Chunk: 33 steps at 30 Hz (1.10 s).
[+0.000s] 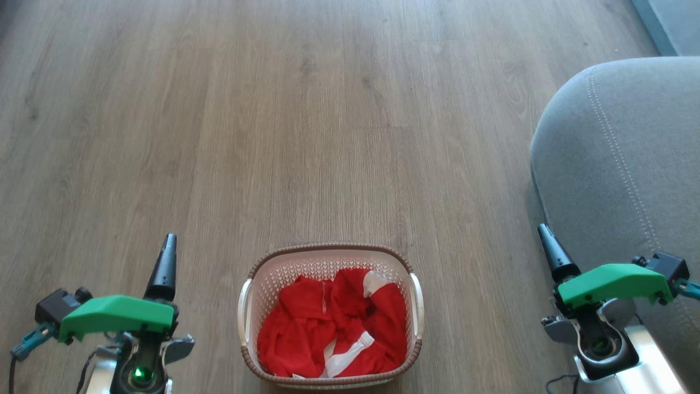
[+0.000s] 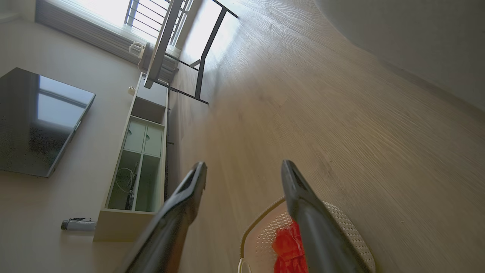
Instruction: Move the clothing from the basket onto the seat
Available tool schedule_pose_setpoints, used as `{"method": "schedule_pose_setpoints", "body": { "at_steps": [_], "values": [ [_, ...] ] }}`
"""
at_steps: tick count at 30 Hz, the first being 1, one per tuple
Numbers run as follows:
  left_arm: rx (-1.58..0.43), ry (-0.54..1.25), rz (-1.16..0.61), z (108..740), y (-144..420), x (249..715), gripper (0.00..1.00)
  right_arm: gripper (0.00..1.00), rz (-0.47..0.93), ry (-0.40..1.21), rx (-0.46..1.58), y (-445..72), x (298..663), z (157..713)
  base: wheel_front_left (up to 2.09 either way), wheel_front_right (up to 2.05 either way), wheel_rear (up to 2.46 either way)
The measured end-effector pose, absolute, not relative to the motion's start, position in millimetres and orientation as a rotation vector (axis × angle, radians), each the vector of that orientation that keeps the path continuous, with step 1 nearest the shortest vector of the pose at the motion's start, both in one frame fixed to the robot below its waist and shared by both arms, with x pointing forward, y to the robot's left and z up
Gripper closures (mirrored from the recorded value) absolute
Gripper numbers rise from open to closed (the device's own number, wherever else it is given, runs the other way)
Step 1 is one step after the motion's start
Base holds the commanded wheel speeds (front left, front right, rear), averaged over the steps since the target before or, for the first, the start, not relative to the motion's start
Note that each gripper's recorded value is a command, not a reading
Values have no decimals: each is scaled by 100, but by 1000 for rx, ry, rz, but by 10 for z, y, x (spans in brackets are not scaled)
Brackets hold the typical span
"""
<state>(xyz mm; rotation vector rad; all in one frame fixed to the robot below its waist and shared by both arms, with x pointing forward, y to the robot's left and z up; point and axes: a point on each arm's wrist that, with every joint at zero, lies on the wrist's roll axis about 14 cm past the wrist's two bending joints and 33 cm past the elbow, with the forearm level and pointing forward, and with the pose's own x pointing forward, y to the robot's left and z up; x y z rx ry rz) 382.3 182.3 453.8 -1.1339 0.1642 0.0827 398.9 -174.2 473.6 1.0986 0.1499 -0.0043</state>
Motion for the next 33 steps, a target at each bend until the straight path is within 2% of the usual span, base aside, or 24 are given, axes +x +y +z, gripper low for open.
{"method": "schedule_pose_setpoints", "body": {
  "at_steps": [33],
  "values": [
    [-661,91,-5,4763,1789,4058,0,0,130,106,623,-1565,4216,4923,0,0,0]
  ]
}}
